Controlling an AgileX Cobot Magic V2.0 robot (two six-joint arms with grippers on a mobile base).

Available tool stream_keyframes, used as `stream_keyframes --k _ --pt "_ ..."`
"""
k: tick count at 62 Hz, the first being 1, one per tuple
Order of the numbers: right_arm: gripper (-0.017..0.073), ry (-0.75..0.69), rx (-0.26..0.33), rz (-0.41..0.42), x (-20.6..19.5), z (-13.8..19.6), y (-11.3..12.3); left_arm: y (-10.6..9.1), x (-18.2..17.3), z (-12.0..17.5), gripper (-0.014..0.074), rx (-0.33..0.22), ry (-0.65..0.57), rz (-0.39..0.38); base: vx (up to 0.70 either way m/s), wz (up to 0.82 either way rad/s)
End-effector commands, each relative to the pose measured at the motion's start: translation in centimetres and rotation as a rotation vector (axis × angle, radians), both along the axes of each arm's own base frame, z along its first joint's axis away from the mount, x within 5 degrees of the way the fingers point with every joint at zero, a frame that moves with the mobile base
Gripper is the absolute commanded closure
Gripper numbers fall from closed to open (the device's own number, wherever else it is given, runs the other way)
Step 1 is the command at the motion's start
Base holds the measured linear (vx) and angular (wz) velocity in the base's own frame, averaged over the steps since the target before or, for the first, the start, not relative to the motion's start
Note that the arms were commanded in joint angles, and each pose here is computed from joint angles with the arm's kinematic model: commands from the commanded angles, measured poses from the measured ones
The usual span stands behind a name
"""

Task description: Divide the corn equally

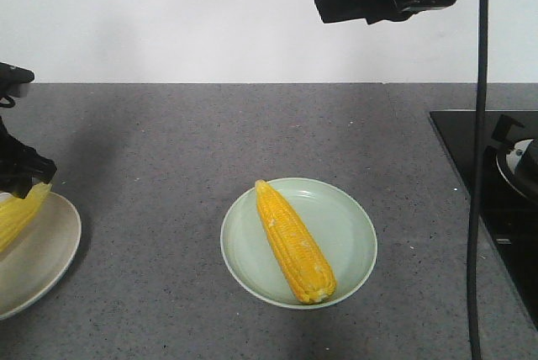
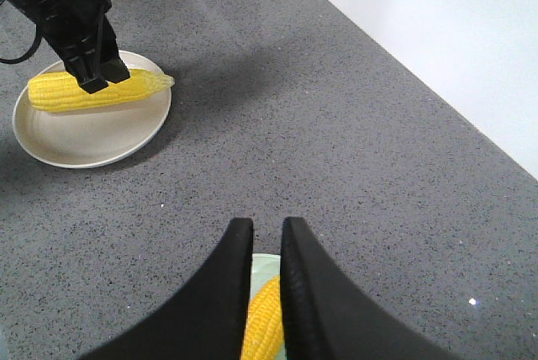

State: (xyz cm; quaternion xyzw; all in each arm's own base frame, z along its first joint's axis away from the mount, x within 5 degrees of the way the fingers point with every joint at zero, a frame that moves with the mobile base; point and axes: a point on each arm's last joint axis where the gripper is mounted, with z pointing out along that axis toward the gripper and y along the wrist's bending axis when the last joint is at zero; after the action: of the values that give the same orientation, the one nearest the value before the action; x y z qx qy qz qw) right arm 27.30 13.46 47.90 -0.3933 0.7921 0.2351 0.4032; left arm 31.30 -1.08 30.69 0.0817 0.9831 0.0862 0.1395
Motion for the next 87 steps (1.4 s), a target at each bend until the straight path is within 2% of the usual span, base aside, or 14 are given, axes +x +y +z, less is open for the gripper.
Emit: stream_keyframes --k 1,11,19,27,33,37,45,54,61,70,73,82,87 --pt "0.0459 -0.091 0.064 -0.016 -1.1 2.2 -0.3 0.0 -0.3 1.7 0.0159 -0.011 -0.072 0.009 0.00 0.00" --pt "0.0459 -0.088 0.066 -0.017 -1.1 2.2 -0.3 -0.4 -0.5 1.7 0.0176 -0.059 -0.062 0.009 0.00 0.00" --pt "0.0460 -0.094 0.075 -0.017 -1.5 2.5 -0.5 -1.2 -1.0 2.3 0.0208 -0.140 -0.069 -0.030 0.00 0.00" --pt "0.0484 -0.139 0.087 -0.023 -2.9 3.7 -0.9 -2.0 -2.1 3.7 0.0281 -0.226 -0.100 -0.091 0.00 0.00" --pt "0.0532 -0.170 0.082 -0.028 -4.3 4.4 -1.4 -2.6 -3.5 5.3 0.0374 -0.286 -0.152 -0.164 0.00 0.00" --pt "0.0573 -0.191 0.075 -0.038 -5.3 4.6 -1.9 -3.0 -4.8 6.9 0.0447 -0.329 -0.212 -0.214 0.00 0.00" --pt "0.0564 -0.233 0.071 -0.071 -7.4 4.6 -2.8 -3.4 -7.6 9.9 0.0605 -0.374 -0.343 -0.303 0.00 0.00" --pt "0.0564 -0.292 0.083 -0.133 -10.1 3.6 -4.1 -3.6 -12.0 13.4 0.0602 -0.420 -0.539 -0.388 0.00 0.00" --pt "0.0564 -0.336 0.082 -0.194 -12.0 1.4 -5.3 -3.6 -15.2 14.5 0.0602 -0.436 -0.708 -0.426 0.00 0.00" --pt "0.0564 -0.377 0.070 -0.272 -14.5 -2.8 -6.8 -3.4 -18.9 13.4 0.0602 -0.446 -0.870 -0.446 0.00 0.00" --pt "0.0564 -0.364 0.065 -0.294 -15.0 -4.9 -7.1 -3.3 -19.8 12.1 0.0602 -0.444 -0.889 -0.444 0.00 0.00" --pt "0.0564 -0.339 0.118 -0.376 -17.0 -10.2 -8.1 -2.7 -21.9 7.8 0.0602 -0.432 -0.938 -0.400 0.00 0.00" --pt "0.0564 -0.321 0.127 -0.408 -17.7 -13.1 -8.5 -2.5 -22.7 5.4 0.0602 -0.424 -0.957 -0.372 0.00 0.00"
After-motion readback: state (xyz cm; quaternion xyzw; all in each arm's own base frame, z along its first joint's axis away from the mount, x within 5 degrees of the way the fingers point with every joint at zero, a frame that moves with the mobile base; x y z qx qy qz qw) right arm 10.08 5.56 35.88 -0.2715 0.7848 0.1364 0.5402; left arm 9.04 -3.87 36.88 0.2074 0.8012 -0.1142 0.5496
